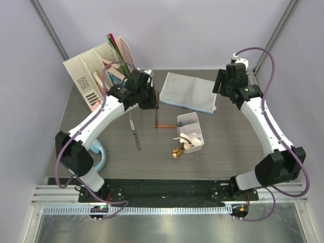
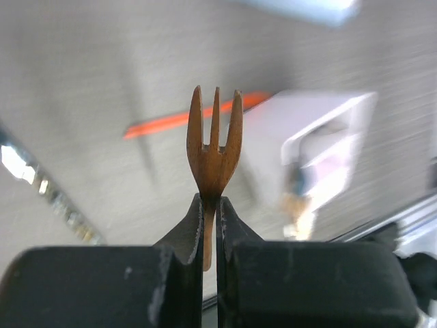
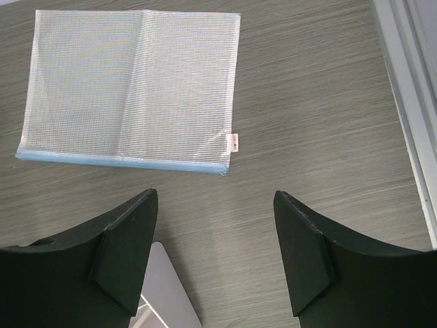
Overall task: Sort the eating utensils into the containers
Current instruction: Pick up the fork at the center of the board, then place the fork in the storage box.
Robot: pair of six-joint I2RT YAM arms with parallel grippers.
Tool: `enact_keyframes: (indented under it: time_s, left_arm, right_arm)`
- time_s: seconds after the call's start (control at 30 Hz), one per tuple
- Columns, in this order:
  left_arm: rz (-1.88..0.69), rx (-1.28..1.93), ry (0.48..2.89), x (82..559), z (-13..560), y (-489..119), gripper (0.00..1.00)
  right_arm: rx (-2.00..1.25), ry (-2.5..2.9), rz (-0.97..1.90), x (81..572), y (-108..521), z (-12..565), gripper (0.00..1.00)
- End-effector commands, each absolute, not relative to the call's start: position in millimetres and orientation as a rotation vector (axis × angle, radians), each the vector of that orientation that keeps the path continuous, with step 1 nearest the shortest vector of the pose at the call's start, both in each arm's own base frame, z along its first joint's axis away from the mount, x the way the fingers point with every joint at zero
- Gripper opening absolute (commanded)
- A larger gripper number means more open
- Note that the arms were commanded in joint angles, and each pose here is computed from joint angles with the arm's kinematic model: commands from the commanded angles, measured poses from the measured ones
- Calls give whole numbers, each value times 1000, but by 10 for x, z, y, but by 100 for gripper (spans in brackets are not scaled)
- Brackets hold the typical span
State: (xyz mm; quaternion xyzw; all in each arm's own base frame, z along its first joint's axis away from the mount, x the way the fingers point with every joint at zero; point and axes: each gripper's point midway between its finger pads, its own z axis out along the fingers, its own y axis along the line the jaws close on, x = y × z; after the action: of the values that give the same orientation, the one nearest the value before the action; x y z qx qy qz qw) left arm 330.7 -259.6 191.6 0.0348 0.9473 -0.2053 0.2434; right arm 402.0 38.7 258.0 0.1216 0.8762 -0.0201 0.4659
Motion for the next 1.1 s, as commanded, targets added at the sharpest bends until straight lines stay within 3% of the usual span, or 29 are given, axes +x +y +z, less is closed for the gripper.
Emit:
enact_keyframes:
  time_s: [0.0, 0.23, 0.57, 1.07]
  left_arm:
    - [-803, 163, 2205, 3565, 2797, -3027, 0]
    - [-914, 374, 1951, 3699, 2883, -3542, 0]
    - [-887, 631, 1836, 3887, 2458, -4125, 0]
    - [-867, 641, 1791, 3693, 2317, -4153, 0]
  right_arm:
    - [315, 2111, 17, 4086, 456, 2739, 73]
    - [311, 2088, 17, 3894, 407, 2749, 73]
    - [309, 2102, -3, 3610, 332, 2661, 73]
    - [310, 2103, 10, 3567, 349, 2632, 73]
